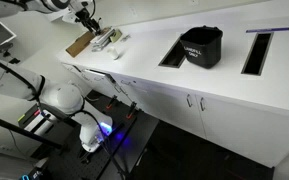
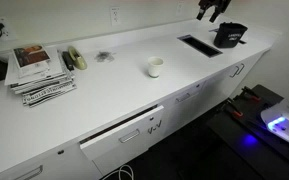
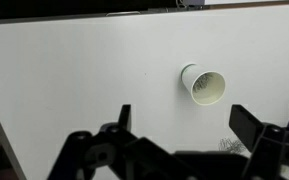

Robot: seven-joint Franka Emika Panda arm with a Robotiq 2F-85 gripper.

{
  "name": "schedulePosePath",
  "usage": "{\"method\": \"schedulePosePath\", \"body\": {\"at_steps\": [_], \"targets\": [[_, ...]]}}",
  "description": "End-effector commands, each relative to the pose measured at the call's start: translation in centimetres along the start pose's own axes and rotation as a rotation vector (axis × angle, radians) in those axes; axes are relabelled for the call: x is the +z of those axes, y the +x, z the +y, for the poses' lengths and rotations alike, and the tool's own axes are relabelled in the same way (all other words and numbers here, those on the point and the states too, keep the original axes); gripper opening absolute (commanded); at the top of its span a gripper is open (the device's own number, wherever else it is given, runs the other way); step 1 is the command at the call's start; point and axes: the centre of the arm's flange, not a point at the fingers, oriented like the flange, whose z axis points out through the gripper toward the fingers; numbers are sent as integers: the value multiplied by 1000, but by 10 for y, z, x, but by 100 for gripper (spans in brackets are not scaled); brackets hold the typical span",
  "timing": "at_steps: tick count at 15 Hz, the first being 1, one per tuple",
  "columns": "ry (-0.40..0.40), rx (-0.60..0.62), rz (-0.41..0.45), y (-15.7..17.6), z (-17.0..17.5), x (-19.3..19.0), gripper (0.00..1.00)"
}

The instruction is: Move the mug to the right

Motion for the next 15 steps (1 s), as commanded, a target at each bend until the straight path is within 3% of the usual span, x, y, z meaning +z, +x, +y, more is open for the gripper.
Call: {"method": "schedulePosePath", "body": {"at_steps": [1, 8, 11, 15], "targets": [[0, 0, 0, 0, 0, 0, 100], [0, 0, 0, 0, 0, 0, 100], [1, -26, -15, 10, -8, 22, 100], [3, -56, 29, 25, -28, 66, 100]]}}
